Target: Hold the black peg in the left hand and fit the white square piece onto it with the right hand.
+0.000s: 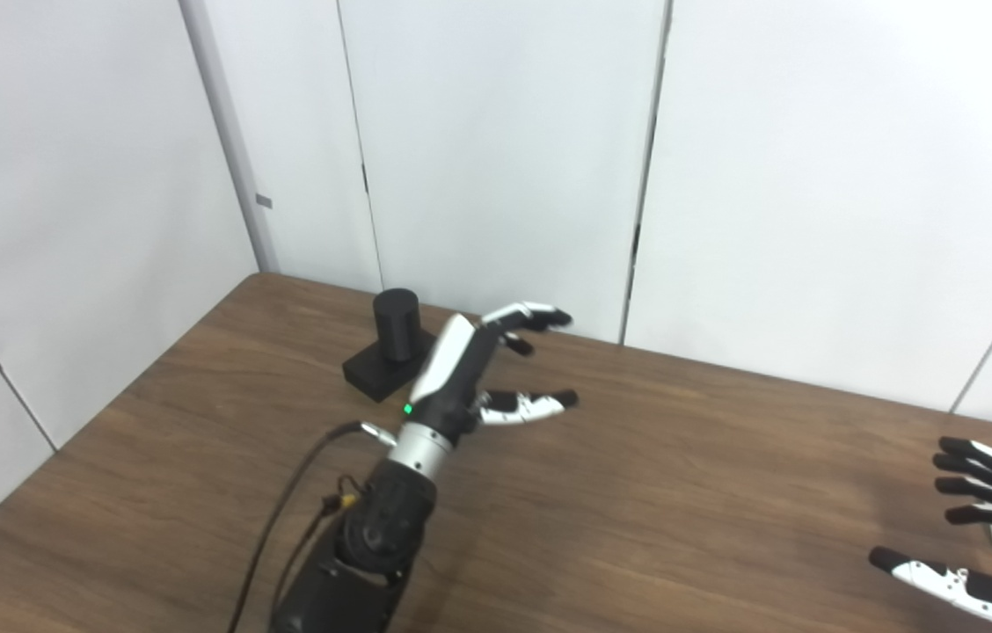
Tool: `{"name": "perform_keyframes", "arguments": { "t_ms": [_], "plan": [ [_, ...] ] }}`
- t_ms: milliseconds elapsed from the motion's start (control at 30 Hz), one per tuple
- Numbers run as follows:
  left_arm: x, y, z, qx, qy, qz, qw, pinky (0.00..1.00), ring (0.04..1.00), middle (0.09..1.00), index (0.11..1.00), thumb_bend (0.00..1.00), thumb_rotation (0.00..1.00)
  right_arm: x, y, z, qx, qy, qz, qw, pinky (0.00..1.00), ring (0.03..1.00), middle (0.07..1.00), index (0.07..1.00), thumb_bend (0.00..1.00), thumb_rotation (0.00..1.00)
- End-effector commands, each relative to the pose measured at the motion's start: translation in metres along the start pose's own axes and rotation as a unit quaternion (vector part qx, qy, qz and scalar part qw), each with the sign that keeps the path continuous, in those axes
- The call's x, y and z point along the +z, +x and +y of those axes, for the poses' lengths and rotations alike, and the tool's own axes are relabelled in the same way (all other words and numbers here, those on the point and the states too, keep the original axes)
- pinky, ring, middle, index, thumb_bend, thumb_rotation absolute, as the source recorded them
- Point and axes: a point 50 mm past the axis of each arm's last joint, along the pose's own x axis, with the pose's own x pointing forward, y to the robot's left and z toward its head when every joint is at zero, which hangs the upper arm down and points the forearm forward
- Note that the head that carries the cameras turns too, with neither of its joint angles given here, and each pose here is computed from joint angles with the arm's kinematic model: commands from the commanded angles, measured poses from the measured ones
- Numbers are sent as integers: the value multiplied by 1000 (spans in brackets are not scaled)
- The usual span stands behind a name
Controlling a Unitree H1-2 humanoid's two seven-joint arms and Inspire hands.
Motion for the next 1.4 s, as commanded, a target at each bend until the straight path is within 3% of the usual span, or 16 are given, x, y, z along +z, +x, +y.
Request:
{"name": "perform_keyframes", "arguments": {
  "t_ms": [0,167,300,433,833,933,1200,1367],
  "plan": [
    [20,21,22,35,26,-32,999,656,776,776,722,765,46,16,11,-9,-15,2,-32,999,536,668,721,741,574,0],
    [14,29,41,40,49,-28,998,648,783,798,748,777,31,17,11,-8,-13,6,-32,999,547,669,724,741,575,0],
    [13,32,54,46,72,-16,996,724,819,824,765,762,21,16,11,-8,-15,5,-32,999,546,666,718,735,583,0],
    [12,35,65,56,99,-17,993,698,772,804,760,769,17,16,11,-8,-14,4,-30,999,544,665,720,736,578,0],
    [1,53,101,99,116,0,988,718,824,814,752,783,45,21,10,-10,-15,3,-31,999,533,655,717,733,585,0],
    [-3,58,110,110,160,4,981,736,839,833,759,783,87,22,11,-10,-15,7,-30,999,529,656,720,736,581,0],
    [-22,61,127,136,202,42,969,785,914,894,784,808,137,23,11,-11,-16,6,-32,999,519,657,723,740,579,0],
    [-33,61,135,143,250,84,954,811,948,925,800,929,285,25,11,-12,-15,8,-29,999,506,647,723,739,574,0]
  ]
}}
